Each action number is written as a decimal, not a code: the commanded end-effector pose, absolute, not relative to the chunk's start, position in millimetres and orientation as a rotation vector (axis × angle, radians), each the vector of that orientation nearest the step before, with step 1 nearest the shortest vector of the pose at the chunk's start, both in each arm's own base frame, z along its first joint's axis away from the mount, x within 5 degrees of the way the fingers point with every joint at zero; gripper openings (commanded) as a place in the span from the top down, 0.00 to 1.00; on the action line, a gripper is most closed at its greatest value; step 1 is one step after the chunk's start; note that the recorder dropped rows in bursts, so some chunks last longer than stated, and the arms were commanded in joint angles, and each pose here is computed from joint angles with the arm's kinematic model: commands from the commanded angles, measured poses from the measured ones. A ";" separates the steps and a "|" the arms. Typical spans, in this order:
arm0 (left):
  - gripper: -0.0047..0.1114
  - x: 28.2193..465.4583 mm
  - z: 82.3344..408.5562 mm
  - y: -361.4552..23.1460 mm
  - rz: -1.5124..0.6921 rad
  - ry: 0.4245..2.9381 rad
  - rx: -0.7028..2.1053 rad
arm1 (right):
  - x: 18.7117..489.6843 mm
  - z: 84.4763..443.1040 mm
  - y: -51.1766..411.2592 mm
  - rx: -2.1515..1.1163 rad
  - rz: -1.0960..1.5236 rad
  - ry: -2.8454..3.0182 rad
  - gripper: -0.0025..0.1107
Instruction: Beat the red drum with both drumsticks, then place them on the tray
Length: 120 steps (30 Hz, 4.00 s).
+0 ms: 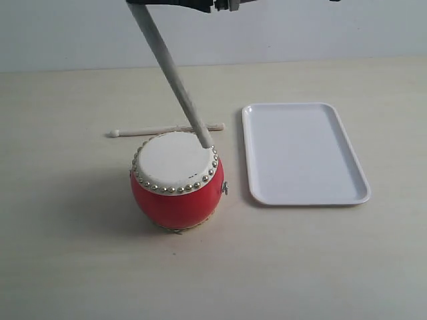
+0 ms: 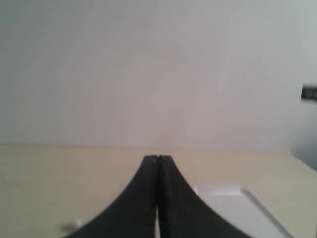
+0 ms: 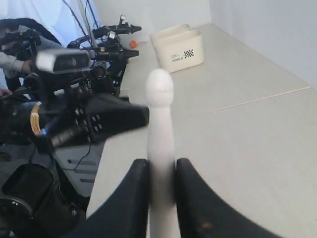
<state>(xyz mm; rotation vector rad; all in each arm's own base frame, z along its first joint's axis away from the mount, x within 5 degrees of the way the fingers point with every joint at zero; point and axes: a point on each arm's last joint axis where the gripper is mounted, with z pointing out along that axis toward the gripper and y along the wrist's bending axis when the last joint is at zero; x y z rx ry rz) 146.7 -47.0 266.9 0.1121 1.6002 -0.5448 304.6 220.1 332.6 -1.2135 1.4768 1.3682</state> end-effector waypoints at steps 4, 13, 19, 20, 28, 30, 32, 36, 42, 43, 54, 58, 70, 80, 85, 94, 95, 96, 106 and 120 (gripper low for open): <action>0.60 192.2 213.9 -97.0 -1.097 1.664 0.395 | 304.4 326.4 214.2 -1.058 1.439 1.435 0.98; 0.31 196.9 206.7 -110.5 -1.210 1.645 0.492 | 312.3 309.2 221.8 -0.951 1.557 1.535 0.98; 0.31 195.3 206.3 -112.4 -1.217 1.647 0.511 | 301.9 292.1 248.4 -1.004 1.626 1.560 0.98; 0.31 194.8 206.0 -112.7 -1.218 1.648 0.520 | 300.1 292.1 250.5 -1.017 1.623 1.550 0.98; 0.31 189.2 202.9 -115.2 -1.225 1.659 0.618 | 288.3 292.1 264.0 -1.073 1.640 1.521 0.98; 0.31 188.2 202.9 -116.8 -1.230 1.657 0.627 | 288.6 291.4 264.2 -1.072 1.641 1.523 0.98; 0.31 186.8 203.0 -119.3 -1.234 1.651 0.642 | 288.8 290.7 264.3 -1.068 1.645 1.529 0.98; 0.31 184.6 203.0 -124.8 -1.242 1.638 0.659 | 289.2 289.7 264.5 -1.060 1.654 1.541 0.98; 0.31 184.1 205.0 -129.6 -1.237 1.612 0.651 | 289.2 289.7 264.5 -1.057 1.657 1.545 0.98; 0.31 184.2 205.1 -129.5 -1.235 1.611 0.650 | 289.2 289.7 264.5 -1.056 1.659 1.547 0.98; 0.31 182.3 205.7 -133.2 -1.241 1.601 0.660 | 289.2 289.7 264.5 -1.056 1.659 1.547 0.98; 0.31 176.3 207.6 -144.5 -1.266 1.573 0.679 | 289.2 289.7 264.5 -1.055 1.659 1.547 0.98; 0.67 178.9 205.3 -145.6 -1.227 1.608 0.646 | 289.2 289.7 264.5 -1.055 1.659 1.547 0.98; 0.96 179.1 205.4 -145.5 -1.233 1.612 0.638 | 289.2 289.7 264.5 -1.055 1.659 1.547 0.98; 0.96 179.0 206.7 -144.6 -1.225 1.608 0.639 | 289.2 289.7 264.5 -1.060 1.654 1.540 0.77; 0.96 188.9 211.7 -124.3 -1.116 1.672 0.541 | 298.0 293.1 265.0 -1.026 1.573 1.563 0.05; 0.96 190.7 211.2 -120.2 -1.076 1.696 0.530 | 303.9 295.8 264.1 -1.003 1.528 1.573 0.05; 0.96 192.9 210.6 -114.4 -1.020 1.726 0.520 | 310.2 299.7 263.8 -0.979 1.476 1.581 0.06; 0.96 202.1 212.8 -57.3 -0.471 2.041 0.220 | 367.7 325.6 245.0 -0.986 0.599 1.910 0.22; 0.96 239.9 306.5 -23.3 0.043 1.966 0.061 | 414.1 291.0 242.3 -1.384 0.081 2.009 0.42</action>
